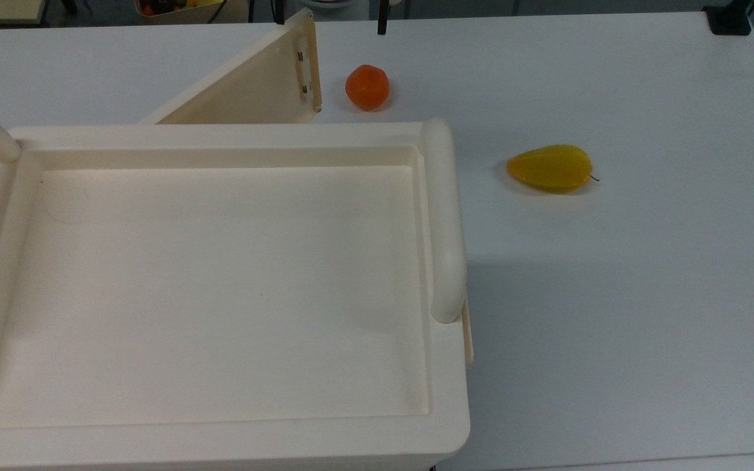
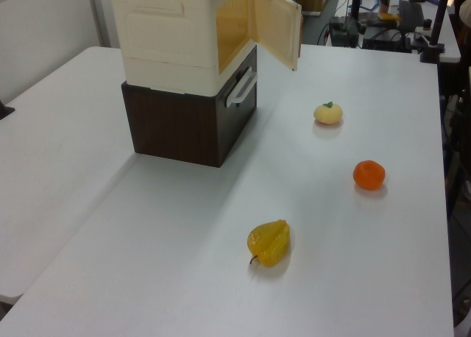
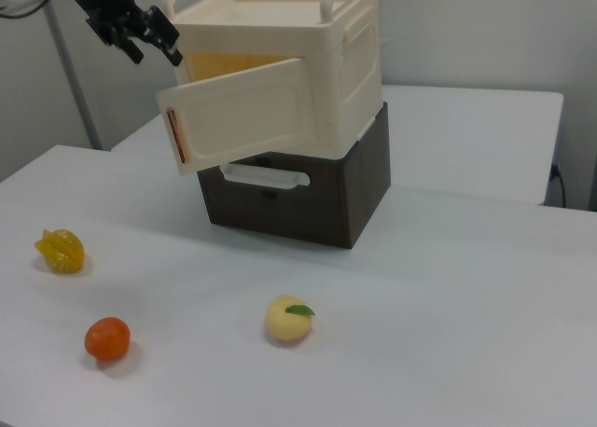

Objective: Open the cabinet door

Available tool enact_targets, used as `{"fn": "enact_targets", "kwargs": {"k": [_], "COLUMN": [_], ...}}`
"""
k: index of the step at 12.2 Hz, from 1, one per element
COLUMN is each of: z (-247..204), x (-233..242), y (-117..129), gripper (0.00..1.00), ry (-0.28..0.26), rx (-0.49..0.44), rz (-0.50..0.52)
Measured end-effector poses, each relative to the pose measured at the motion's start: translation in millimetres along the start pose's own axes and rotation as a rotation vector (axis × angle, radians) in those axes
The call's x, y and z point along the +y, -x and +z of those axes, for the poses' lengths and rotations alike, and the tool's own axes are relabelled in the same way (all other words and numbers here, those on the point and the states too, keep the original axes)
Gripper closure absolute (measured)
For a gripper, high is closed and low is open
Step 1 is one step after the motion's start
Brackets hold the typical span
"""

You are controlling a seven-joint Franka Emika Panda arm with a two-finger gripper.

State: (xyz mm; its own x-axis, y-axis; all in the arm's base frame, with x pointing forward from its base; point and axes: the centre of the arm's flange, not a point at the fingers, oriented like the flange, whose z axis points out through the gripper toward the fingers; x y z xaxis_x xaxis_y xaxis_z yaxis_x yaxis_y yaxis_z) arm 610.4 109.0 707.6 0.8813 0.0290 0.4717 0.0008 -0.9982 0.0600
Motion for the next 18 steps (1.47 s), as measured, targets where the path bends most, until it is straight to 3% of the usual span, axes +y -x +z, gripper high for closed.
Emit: {"fn": "enact_targets", "kwargs": {"k": [3, 6, 12, 15, 18], "z": [22.2, 34.4, 41.8, 45.6, 53.5], "x": [-4.6, -0.1, 54.4, 52.3, 47.1], "y": [3.1, 15.4, 31.0, 41.5, 53.8], "gripper": [0.02, 0.01, 0.0, 0.0, 0.0], "ry": [0.006, 0.027, 0.065, 0.01, 0.003], "rx": [-0.041, -0.15, -0.311, -0.393, -0.465], "rz": [-0.007, -0.033, -0.066, -0.081, -0.097]}}
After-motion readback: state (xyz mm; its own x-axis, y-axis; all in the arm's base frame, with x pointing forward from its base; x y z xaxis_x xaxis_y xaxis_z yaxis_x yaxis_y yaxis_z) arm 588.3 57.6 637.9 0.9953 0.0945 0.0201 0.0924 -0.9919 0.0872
